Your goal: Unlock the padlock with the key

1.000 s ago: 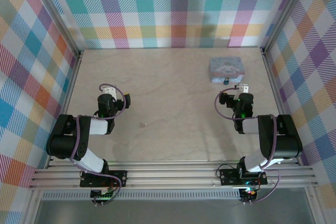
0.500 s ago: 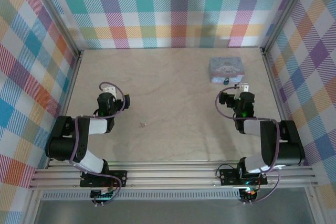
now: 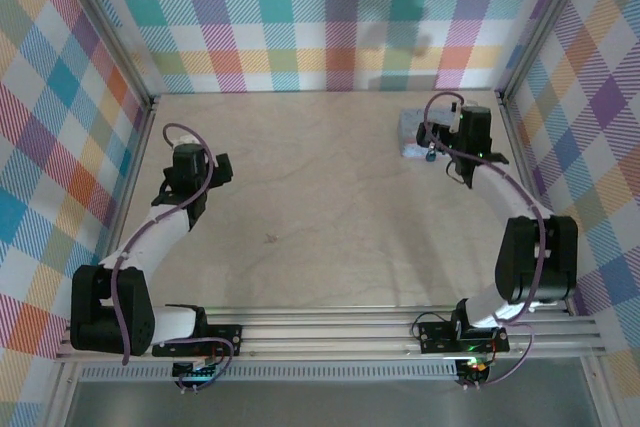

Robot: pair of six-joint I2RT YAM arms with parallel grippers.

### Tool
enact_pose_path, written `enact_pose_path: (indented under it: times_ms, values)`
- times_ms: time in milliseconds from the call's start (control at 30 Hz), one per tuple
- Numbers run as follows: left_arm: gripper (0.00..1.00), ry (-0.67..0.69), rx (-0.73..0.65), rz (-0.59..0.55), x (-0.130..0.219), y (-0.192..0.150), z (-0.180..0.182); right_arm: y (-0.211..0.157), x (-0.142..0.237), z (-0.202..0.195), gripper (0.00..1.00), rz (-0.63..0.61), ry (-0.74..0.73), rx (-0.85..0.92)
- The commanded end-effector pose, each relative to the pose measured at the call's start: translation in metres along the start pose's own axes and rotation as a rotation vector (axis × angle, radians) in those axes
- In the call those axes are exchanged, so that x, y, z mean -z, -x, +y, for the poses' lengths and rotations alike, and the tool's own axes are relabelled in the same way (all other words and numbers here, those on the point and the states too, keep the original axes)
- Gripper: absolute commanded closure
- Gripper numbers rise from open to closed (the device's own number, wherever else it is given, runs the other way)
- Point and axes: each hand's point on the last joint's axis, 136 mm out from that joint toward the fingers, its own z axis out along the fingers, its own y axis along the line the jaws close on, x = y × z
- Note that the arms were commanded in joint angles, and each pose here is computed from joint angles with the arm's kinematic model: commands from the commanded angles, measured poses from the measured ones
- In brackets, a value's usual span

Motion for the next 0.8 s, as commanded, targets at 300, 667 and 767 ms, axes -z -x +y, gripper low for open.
enact_pose_path:
  times_ms: [300,667,767]
  values:
    - [0.0,-0.195,0.224,0.314,0.008,-0.069,-0.032,-0.015,-0.064,0.069,0.01,0.223,0.105,0.078]
    - [0.0,-0.24,0.285,0.39,0.0,-0.094,-0.051,-0.07,-0.094,0.098,0.02,0.438,0.182,0.224]
    - [0.0,-0.234,0.286,0.403,0.001,-0.098,-0.052,-0.089,-0.086,0.112,0.02,0.47,0.219,0.293]
